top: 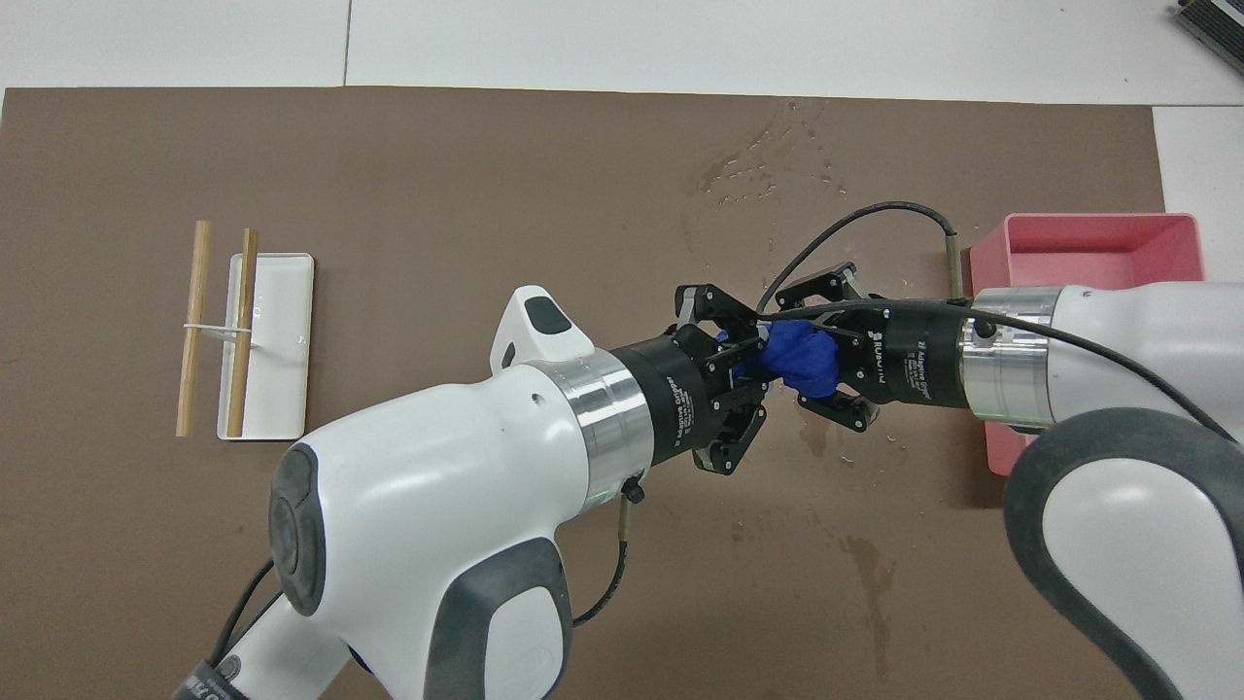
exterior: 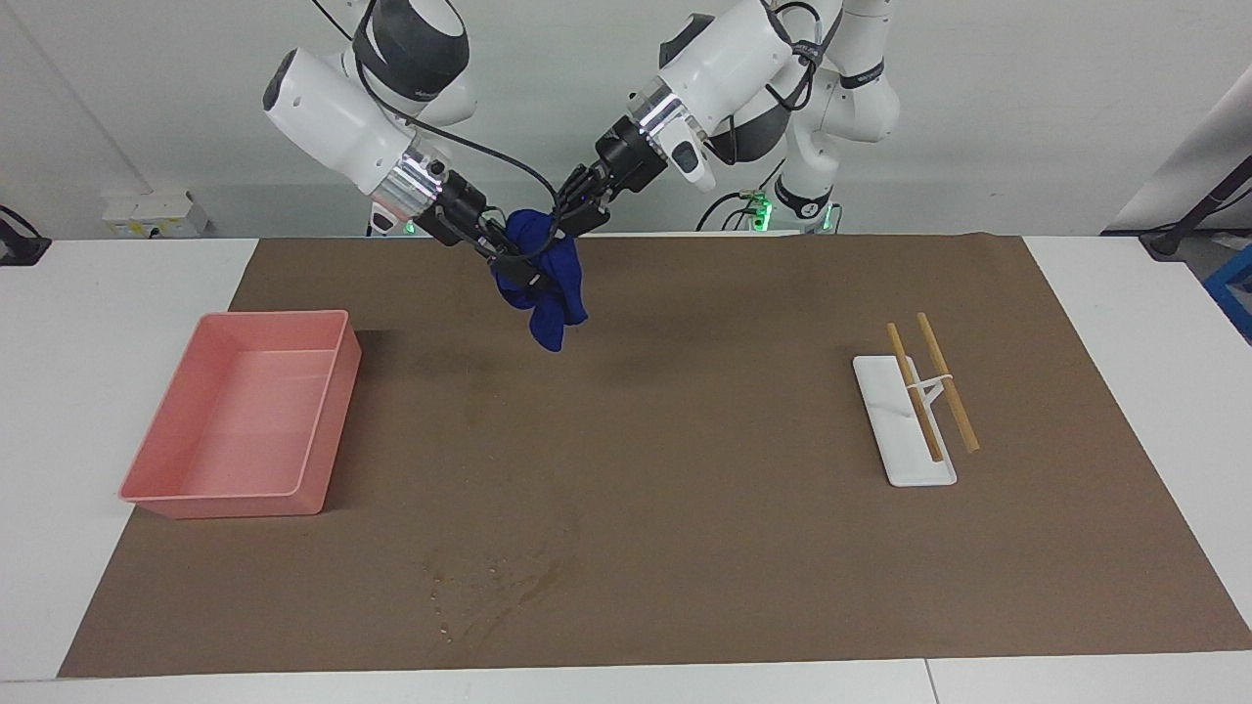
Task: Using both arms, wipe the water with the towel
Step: 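Grasp the blue cloth with the right gripper from the left gripper, then open the left gripper and pull it back from the cloth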
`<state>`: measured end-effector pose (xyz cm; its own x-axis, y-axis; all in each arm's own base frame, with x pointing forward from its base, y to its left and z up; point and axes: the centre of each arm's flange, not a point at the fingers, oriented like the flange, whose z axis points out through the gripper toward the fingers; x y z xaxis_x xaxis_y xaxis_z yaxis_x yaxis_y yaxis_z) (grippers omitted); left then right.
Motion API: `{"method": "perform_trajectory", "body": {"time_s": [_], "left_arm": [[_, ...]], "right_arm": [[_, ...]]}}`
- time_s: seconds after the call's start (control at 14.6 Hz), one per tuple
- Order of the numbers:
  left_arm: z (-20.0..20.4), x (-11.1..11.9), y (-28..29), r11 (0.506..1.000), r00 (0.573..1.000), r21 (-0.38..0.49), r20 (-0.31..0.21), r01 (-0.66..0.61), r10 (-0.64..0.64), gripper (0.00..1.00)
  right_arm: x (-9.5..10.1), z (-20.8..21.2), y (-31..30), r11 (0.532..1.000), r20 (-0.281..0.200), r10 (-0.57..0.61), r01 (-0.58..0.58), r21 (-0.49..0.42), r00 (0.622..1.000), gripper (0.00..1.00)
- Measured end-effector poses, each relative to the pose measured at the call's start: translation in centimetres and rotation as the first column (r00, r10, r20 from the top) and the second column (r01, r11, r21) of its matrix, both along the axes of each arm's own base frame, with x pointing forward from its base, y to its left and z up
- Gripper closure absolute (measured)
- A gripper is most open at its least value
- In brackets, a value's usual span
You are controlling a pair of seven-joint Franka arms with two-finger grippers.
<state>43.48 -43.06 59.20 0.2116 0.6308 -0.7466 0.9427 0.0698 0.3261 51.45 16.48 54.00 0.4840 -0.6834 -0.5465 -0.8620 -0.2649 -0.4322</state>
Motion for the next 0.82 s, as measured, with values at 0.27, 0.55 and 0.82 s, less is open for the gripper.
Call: {"method": "perform_trajectory", "body": {"time_s": [0.27, 0.55, 0.82], "left_arm": [[0.0, 0.1, 0.2, 1.000, 1.000, 0.000, 0.000, -0.004, 0.004, 0.63], [0.1, 1.2, 1.2, 0.999, 0.999, 0.053, 0.053, -0.002, -0.001, 0.19], [-0.2, 4.8, 5.9, 0.949, 0.982, 0.309, 0.153, 0.058, -0.109, 0.00]], "right_arm": [[-0.2, -0.2, 0.1, 0.999, 0.007, 0.044, -0.044, -0.028, 0.999, 0.84], [-0.6, -0.7, 0.2, 0.991, 0.016, 0.118, -0.116, -0.073, 0.993, 0.84], [-1.5, -2.1, -0.2, 0.903, 0.048, 0.374, -0.352, -0.249, 0.926, 0.84]]}}
